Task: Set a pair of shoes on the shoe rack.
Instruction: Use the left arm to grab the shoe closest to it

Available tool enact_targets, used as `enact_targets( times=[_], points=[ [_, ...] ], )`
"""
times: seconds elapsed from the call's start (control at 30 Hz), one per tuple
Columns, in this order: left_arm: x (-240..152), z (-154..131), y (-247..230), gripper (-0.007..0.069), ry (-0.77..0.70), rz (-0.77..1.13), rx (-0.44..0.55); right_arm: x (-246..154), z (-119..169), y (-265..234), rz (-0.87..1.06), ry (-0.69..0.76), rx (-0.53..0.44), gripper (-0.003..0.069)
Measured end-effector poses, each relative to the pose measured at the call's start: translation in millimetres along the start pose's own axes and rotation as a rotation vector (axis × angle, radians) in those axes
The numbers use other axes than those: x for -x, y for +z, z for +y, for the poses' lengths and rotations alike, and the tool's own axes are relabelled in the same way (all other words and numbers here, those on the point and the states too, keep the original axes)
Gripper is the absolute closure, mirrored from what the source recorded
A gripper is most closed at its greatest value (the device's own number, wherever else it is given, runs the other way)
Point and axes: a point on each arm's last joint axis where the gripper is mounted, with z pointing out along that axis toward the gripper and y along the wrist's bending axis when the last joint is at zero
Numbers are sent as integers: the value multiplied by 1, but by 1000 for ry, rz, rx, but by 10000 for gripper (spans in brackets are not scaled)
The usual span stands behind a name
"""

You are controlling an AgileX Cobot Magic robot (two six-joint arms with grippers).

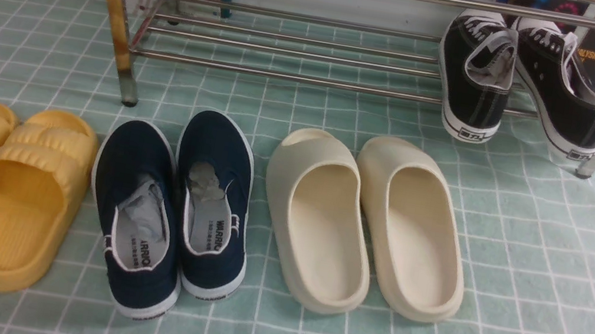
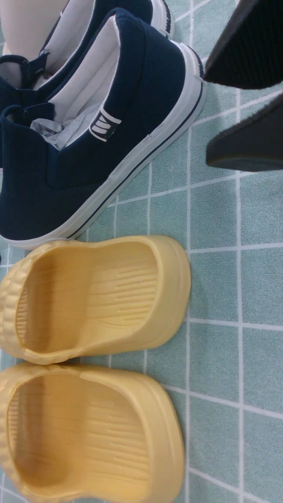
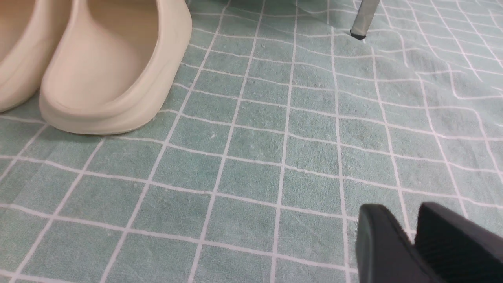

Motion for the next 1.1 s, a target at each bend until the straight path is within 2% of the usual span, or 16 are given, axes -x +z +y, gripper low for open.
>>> enact_targets(
  times=[0.8, 0.93, 1.0, 1.03, 1.1],
  points=[
    [3, -1, 0, 387, -12, -34, -6, 0, 0, 0, 0, -1, 0, 456],
    [12, -1, -1, 387, -22, -136, -12, 0, 0, 0, 0, -1, 0, 452],
    [22, -1, -3, 387, -24, -246, -15, 0, 0, 0, 0, -1, 0, 448],
    [32, -1, -6, 387, -27, -364, -18, 0, 0, 0, 0, -1, 0, 444],
    [39, -1, -9, 387, -28, -440, -19, 0, 0, 0, 0, -1, 0, 443]
  ],
)
